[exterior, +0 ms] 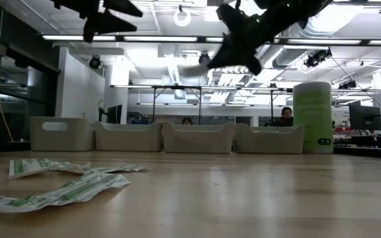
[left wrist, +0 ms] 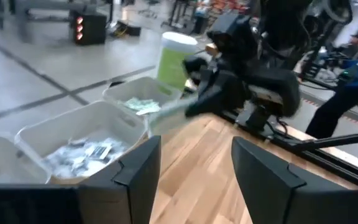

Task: Pick & Place First Aid Supplies
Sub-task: Put the green bandage into the right gray bin

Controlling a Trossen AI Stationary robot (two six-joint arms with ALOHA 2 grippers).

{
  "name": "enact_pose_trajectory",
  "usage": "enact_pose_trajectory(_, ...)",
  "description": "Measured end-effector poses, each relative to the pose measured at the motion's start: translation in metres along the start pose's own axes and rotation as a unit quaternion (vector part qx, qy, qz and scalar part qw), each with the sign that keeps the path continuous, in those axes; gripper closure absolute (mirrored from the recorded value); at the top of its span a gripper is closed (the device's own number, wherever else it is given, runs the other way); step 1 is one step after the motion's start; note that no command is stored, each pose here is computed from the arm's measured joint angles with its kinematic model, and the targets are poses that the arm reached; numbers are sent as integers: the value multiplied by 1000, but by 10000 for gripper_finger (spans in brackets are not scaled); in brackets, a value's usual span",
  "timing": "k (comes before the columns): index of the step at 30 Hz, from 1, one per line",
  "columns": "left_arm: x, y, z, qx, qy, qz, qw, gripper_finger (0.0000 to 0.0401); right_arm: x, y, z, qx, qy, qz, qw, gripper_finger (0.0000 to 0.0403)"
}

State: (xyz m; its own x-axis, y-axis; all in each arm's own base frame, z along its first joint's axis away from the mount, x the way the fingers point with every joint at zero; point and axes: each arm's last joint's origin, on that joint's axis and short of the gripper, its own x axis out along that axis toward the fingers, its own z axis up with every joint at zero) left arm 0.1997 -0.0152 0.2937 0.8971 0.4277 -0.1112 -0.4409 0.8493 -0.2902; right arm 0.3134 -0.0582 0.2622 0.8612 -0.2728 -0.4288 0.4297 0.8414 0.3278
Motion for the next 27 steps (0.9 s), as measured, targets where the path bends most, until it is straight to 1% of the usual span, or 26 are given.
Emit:
enact_pose_trajectory(2,-6,5,0,-12,11,10,1000,204,-7,-14,3,14,13,-50,999,403)
enact_pose_trajectory(5,-14,10,0,-30,30,19,999,204,-16,-36,4,34,38,-117,992,403)
enact_pose_trajectory(9,-19,15,-3,-49,57,27,997,204,-21,-65,3,68,69,-196,976,403)
enact_pose_trajectory(12,-20,17,-6,-55,71,34,995,203,-25,-83,5,92,75,-238,964,403)
enact_pose_trajectory(15,-20,18,-9,-62,81,40,994,203,-28,-99,9,104,64,-278,953,403)
enact_pose_trajectory(21,-21,20,-12,-74,95,52,991,203,-30,-125,12,128,59,-327,935,403)
enact_pose_trajectory(24,-21,20,-13,-80,97,54,991,203,-27,-133,8,137,67,-357,922,403)
enact_pose_trajectory(27,-21,20,-13,-79,99,55,990,203,-22,-136,5,133,69,-371,917,403)
